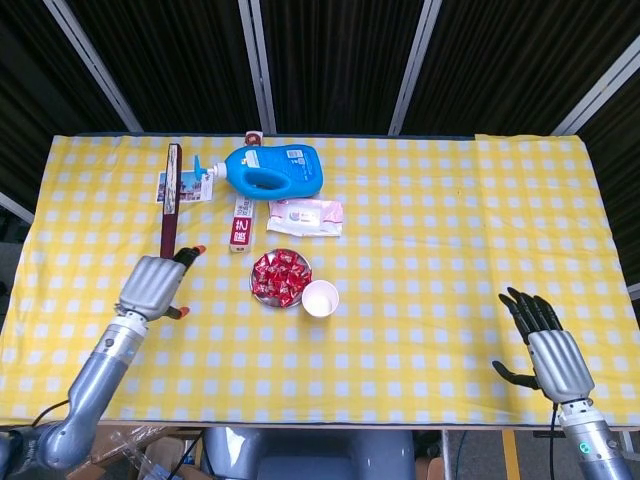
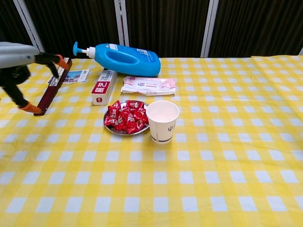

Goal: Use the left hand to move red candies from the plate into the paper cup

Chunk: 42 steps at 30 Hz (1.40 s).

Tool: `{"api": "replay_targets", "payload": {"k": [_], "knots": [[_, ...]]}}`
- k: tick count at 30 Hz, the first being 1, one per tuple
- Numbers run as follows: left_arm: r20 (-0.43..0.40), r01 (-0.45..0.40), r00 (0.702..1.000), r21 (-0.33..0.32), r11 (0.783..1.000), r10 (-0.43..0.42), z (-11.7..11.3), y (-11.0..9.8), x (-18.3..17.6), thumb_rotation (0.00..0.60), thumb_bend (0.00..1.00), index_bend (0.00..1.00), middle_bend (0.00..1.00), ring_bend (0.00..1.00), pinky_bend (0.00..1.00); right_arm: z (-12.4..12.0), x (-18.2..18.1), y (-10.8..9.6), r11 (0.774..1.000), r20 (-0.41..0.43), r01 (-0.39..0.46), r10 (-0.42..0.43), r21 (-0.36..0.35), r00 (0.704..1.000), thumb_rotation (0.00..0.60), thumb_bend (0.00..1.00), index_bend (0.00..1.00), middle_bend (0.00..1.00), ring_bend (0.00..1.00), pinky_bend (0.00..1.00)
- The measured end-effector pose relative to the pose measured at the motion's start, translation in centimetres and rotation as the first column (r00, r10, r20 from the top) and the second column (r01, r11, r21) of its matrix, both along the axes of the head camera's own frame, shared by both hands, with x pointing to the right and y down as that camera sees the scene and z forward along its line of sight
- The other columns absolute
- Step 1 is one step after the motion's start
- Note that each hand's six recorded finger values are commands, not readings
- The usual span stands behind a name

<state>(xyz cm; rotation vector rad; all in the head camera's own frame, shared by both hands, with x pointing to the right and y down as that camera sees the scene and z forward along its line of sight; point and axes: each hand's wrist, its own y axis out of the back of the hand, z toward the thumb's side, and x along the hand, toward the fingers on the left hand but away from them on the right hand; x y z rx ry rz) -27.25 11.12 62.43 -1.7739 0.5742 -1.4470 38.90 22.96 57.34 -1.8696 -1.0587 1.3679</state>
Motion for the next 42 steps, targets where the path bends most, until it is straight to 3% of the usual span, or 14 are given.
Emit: {"api": "replay_targets", "payload": {"k": [5, 11, 30, 33, 39, 42], "knots": [[-0.005, -0.053, 0.999, -0.043, 0.998, 0.053, 2.4, -1.2, 5.2, 0.600, 0.19, 0.13, 0.17, 0.82, 0.88, 0.0, 0.0, -0.1, 1.000, 0.011, -0.005, 0.006, -0.009, 1.000, 0.600, 0.28, 0.00, 0.00, 0.00, 0.00], [0.005, -0.066, 0.998, -0.081, 0.994, 0.067, 5.0, -1.8, 8.8, 0.600, 0.19, 0.13, 0.17, 0.82, 0.88, 0.0, 0.0, -0.2, 1.000, 0.026, -0.016, 0.017, -0.018, 1.000, 0.600, 0.28, 0.00, 0.00, 0.00, 0.00], [0.037, -0.081, 0.996, -0.137, 0.987, 0.087, 9.9, -2.0, 14.4, 0.600, 0.24, 0.27, 0.23, 0.82, 0.88, 0.0, 0.2, -0.4, 0.999, 0.053, -0.034, 0.036, -0.034, 0.998, 0.600, 0.28, 0.00, 0.00, 0.00, 0.00], [0.041, -0.077, 0.996, -0.144, 0.987, 0.084, 10.5, -1.8, 14.6, 0.600, 0.26, 0.32, 0.28, 0.82, 0.88, 0.0, 0.1, -0.4, 0.999, 0.056, -0.035, 0.037, -0.036, 0.998, 0.600, 0.28, 0.00, 0.00, 0.00, 0.00], [0.055, -0.070, 0.995, -0.141, 0.988, 0.078, 11.4, -1.8, 14.7, 0.600, 0.40, 0.49, 0.53, 0.83, 0.90, 0.0, 0.2, -0.4, 0.999, 0.058, -0.040, 0.042, -0.037, 0.997, 0.600, 0.28, 0.00, 0.00, 0.00, 0.00], [0.062, -0.064, 0.995, -0.126, 0.990, 0.073, 11.6, -2.0, 14.6, 0.600, 0.44, 0.56, 0.61, 0.84, 0.90, -0.1, 0.2, -0.4, 0.999, 0.059, -0.039, 0.041, -0.036, 0.997, 0.600, 0.28, 0.00, 0.00, 0.00, 0.00]]}}
